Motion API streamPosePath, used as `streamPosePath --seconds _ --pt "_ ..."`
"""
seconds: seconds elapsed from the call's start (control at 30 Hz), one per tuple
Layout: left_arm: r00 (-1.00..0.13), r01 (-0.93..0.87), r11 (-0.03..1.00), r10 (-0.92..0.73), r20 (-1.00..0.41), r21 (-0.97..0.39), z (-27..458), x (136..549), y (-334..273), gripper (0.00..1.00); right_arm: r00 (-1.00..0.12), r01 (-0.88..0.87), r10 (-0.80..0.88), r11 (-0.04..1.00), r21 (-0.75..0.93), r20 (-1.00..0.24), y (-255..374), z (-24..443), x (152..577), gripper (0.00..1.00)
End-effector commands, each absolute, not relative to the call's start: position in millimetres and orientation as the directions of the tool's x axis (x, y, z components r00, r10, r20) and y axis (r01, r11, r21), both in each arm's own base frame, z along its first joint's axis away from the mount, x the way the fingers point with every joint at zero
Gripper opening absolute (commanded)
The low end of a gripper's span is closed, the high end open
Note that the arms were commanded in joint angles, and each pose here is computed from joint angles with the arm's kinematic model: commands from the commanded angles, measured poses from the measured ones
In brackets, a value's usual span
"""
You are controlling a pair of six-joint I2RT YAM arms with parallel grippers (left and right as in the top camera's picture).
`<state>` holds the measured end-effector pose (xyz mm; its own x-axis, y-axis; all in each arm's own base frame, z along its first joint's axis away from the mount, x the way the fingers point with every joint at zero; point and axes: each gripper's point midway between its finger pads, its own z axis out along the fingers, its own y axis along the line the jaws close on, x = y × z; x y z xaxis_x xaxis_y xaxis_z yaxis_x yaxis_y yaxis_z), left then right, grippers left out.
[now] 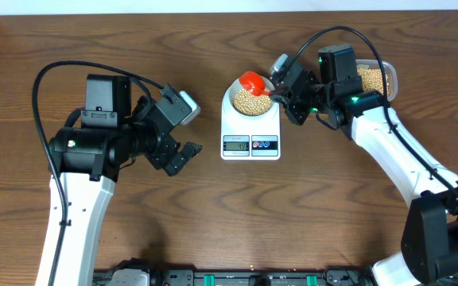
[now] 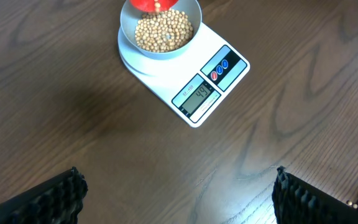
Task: Scoop item into bowl and weigh 50g on scale
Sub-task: 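Tip the red scoop over the bowl with the right gripper to empty it, then move the empty scoop right with the right gripper over the soybean tub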
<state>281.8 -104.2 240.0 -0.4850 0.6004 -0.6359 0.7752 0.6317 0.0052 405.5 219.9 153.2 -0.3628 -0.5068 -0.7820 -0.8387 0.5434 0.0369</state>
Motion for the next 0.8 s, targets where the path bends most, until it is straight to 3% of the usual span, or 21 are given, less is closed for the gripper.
streamPosePath --seconds 0.0,0.27,0.77 --pt "-0.463 0.782 0.623 0.598 -0.655 0.017 249 282 -105 0.98 -0.319 -0.848 -0.507 0.530 0.001 -0.801 223 170 406 0.01" --pt "-0.462 0.782 0.623 0.598 -0.655 0.017 249 282 -105 0.98 -0.424 -0.802 -0.433 0.588 0.107 -0.795 224 171 406 0.01" --pt "-0.462 0.782 0.623 0.598 -0.655 0.017 249 282 -105 0.98 -0.483 -0.796 -0.362 0.561 0.227 -0.797 231 177 397 0.01"
